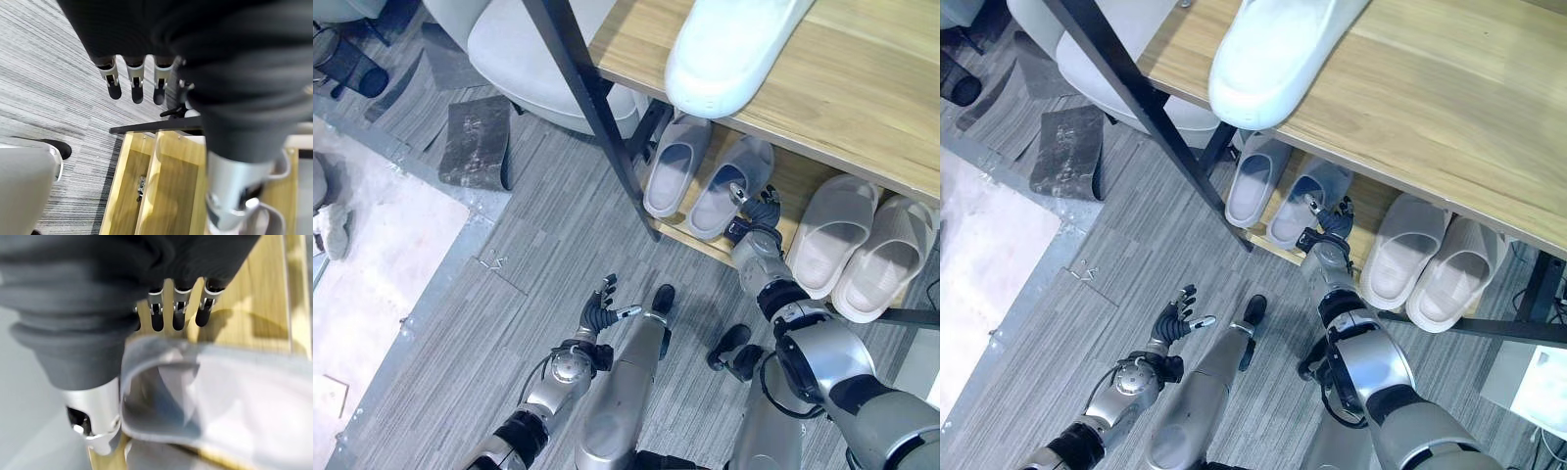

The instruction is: Arrange the slippers neatly on the shoe rack.

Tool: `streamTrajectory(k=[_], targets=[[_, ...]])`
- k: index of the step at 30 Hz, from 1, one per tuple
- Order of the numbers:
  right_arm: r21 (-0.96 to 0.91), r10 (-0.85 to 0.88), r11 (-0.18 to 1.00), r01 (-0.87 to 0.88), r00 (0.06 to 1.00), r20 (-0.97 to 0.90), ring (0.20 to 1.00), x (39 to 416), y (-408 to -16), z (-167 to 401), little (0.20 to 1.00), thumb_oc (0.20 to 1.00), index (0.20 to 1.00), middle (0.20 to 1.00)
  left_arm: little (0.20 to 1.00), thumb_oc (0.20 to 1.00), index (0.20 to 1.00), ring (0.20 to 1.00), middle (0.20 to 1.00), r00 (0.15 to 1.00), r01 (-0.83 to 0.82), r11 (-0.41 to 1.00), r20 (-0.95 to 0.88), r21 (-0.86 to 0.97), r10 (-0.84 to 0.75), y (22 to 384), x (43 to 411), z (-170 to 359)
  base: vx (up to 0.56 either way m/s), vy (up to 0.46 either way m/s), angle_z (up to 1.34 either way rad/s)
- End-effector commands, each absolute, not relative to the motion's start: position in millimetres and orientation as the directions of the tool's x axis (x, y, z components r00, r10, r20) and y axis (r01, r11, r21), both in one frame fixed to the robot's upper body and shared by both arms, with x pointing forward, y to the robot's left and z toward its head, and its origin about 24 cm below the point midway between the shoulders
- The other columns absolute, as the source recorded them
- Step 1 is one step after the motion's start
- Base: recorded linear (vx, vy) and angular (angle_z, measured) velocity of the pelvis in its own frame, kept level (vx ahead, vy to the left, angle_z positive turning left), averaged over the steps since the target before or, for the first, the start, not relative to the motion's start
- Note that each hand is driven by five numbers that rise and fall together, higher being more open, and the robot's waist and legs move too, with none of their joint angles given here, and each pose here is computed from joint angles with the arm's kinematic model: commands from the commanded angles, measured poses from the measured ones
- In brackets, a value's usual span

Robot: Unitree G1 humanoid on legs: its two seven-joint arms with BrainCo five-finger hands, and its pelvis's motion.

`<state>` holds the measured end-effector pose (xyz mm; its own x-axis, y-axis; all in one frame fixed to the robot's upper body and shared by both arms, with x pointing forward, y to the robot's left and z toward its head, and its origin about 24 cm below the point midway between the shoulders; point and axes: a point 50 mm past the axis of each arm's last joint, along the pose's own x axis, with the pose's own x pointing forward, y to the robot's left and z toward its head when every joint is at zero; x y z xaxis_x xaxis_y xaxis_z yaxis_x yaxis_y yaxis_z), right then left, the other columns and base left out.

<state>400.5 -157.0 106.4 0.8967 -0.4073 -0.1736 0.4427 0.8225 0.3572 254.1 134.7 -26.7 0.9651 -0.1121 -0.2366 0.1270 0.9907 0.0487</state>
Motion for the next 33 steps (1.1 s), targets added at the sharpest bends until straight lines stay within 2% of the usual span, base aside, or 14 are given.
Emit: streamTrajectory(k=[1, 15, 16, 17, 18, 19, 24, 33], targets=[[0.434, -0.356, 0.819, 0.375, 0.926, -0.128, 1.000, 408.3, -153.1, 126.1, 1.000, 1.000, 1.000, 1.000, 1.000, 1.000, 1.000, 1.000, 1.000, 0.971, 0.171, 0.985, -0.171, 0.021, -0.165, 126.3, 257.0, -14.1, 0.00, -0.013, 0.05], [0.396, -0.341, 0.855, 0.335, 0.938, -0.058, 1.000, 415.1, -164.1, 147.0, 1.000, 1.000, 1.000, 1.000, 1.000, 1.000, 1.000, 1.000, 1.000, 0.957, 0.197, 0.980, -0.221, 0.022, -0.187, 125.0, 250.0, -26.1, 0.01, -0.016, 0.06], [0.315, -0.338, 0.890, 0.330, 0.941, -0.029, 1.000, 414.8, -164.1, 148.1, 1.000, 1.000, 1.000, 1.000, 1.000, 1.000, 1.000, 1.000, 1.000, 0.957, 0.189, 0.982, -0.226, 0.025, -0.179, 126.8, 249.1, -27.6, 0.01, -0.005, 0.06], [0.313, -0.339, 0.890, 0.330, 0.941, -0.029, 1.000, 414.7, -163.7, 148.0, 1.000, 1.000, 1.000, 1.000, 1.000, 1.000, 1.000, 1.000, 1.000, 0.958, 0.189, 0.982, -0.226, 0.024, -0.178, 126.7, 249.0, -27.7, 0.04, -0.009, 0.04], [0.190, -0.327, 0.928, 0.320, 0.945, 0.010, 1.000, 413.6, -159.1, 147.2, 1.000, 1.000, 1.000, 1.000, 1.000, 1.000, 1.000, 1.000, 1.000, 0.958, 0.174, 0.985, -0.238, 0.022, -0.164, 129.0, 246.6, -30.6, 0.00, 0.000, 0.00], [0.188, -0.327, 0.929, 0.320, 0.945, 0.009, 1.000, 413.4, -158.5, 146.6, 1.000, 1.000, 1.000, 1.000, 1.000, 1.000, 1.000, 1.000, 1.000, 0.957, 0.173, 0.985, -0.238, 0.021, -0.163, 129.1, 246.3, -30.8, 0.04, -0.007, -0.02], [0.074, -0.279, 0.958, 0.276, 0.960, 0.029, 1.000, 397.0, -129.4, 116.4, 1.000, 1.000, 1.000, 1.000, 1.000, 1.000, 1.000, 1.000, 1.000, 0.957, 0.105, 0.994, -0.274, 0.023, -0.095, 134.1, 241.3, -38.7, 0.05, 0.002, -0.07], [0.028, -0.130, 0.991, 0.131, 0.991, -0.028, 1.000, 350.7, -114.8, 56.0, 1.000, 1.000, 1.000, 1.000, 1.000, 1.000, 1.000, 1.000, 1.000, 0.946, 0.024, 0.999, -0.322, -0.046, -0.037, 145.7, 231.3, -47.0, 0.06, -0.009, -0.11]])
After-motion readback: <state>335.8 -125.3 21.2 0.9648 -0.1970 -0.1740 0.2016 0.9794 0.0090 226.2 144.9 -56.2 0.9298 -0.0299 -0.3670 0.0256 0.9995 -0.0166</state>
